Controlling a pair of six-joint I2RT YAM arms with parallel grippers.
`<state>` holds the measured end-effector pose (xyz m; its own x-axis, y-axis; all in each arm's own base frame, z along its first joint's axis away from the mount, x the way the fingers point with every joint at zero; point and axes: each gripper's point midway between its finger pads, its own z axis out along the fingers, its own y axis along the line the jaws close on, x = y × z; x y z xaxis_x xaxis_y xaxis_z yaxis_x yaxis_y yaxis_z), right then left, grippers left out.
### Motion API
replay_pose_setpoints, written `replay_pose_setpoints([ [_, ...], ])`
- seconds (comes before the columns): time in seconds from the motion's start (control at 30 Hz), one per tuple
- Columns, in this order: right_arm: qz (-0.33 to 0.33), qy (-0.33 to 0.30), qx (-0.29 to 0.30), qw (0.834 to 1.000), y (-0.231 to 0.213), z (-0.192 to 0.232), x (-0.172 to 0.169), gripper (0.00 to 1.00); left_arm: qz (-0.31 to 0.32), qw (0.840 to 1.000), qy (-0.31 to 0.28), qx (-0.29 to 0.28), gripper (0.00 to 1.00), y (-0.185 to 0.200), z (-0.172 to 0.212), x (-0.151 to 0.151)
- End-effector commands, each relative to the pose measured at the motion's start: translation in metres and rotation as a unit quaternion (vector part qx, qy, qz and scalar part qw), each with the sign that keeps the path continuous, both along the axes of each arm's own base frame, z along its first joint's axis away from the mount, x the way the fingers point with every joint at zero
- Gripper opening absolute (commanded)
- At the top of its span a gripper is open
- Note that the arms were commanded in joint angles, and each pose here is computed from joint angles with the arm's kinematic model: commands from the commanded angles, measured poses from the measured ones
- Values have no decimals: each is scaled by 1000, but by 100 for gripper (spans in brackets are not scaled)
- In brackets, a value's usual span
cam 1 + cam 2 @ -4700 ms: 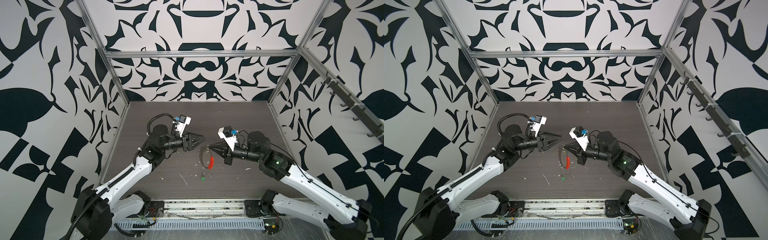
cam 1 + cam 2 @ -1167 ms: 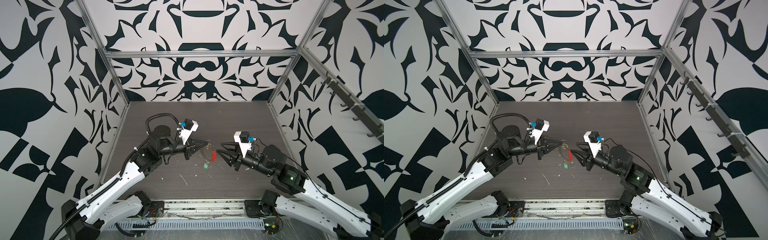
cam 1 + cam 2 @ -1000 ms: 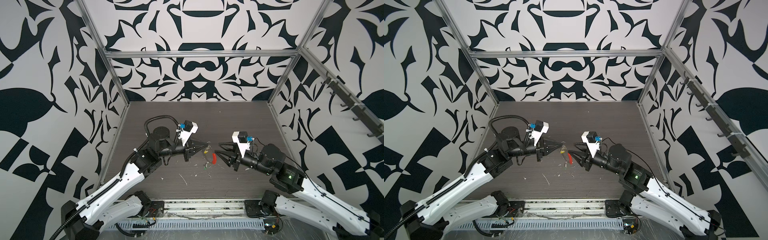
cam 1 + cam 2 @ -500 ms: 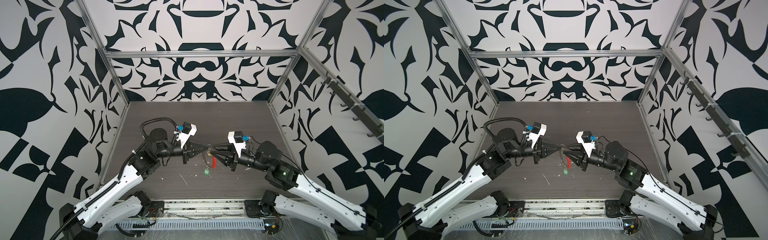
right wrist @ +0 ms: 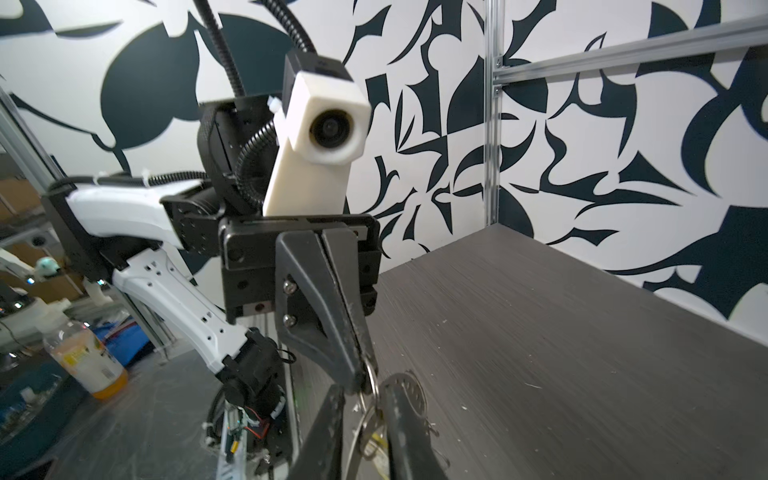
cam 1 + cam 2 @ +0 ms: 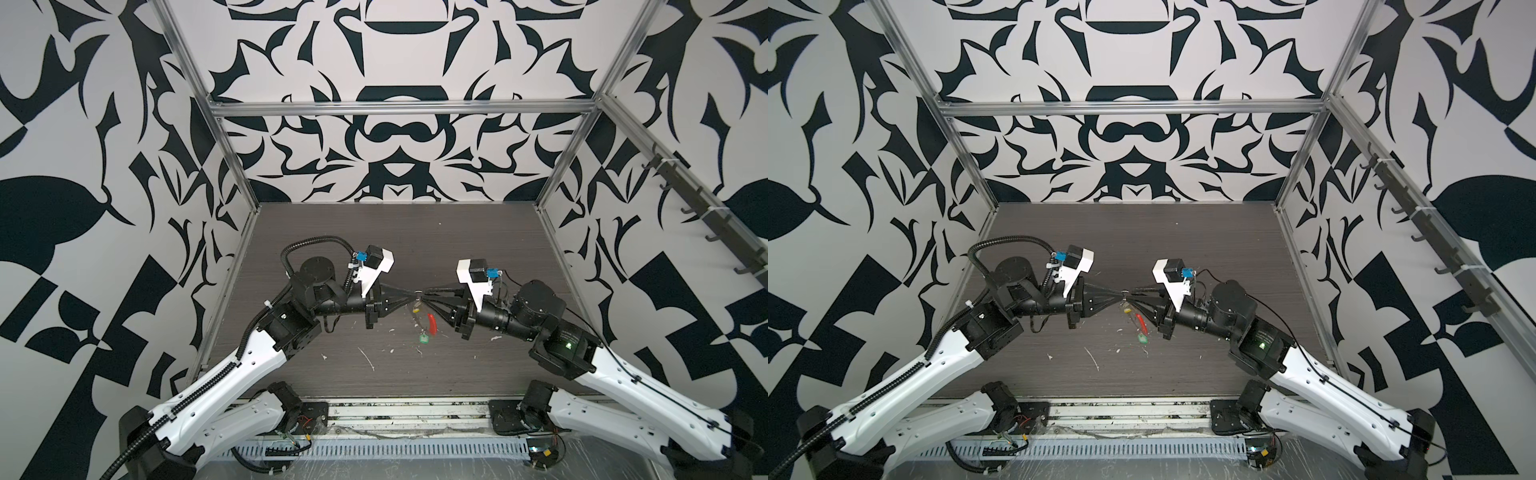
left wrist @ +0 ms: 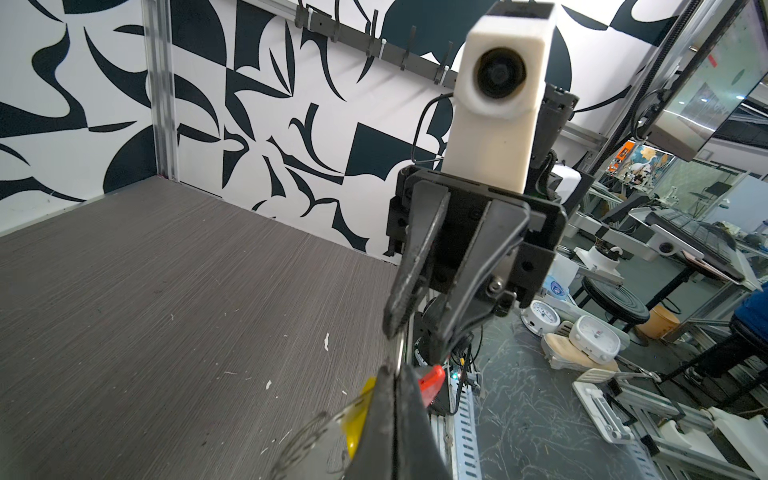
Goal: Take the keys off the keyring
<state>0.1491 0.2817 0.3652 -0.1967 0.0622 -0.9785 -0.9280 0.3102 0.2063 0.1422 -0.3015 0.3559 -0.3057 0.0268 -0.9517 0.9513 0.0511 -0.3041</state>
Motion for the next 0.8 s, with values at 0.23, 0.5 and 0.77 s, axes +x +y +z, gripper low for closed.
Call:
replay_pose_setpoints([
  [0.23,15,-16,25,999,3,28,-4,10,-11,1000,-12,-16,0,2,9,-6],
  [0.5,-17,9,-30,999,0,20,7,0,29,1000,-1,-6,39,7,6,3],
  [0.77,-51,38,-174,983,-10,-10,19,0,91,996,-1,16,42,17,-4,18],
])
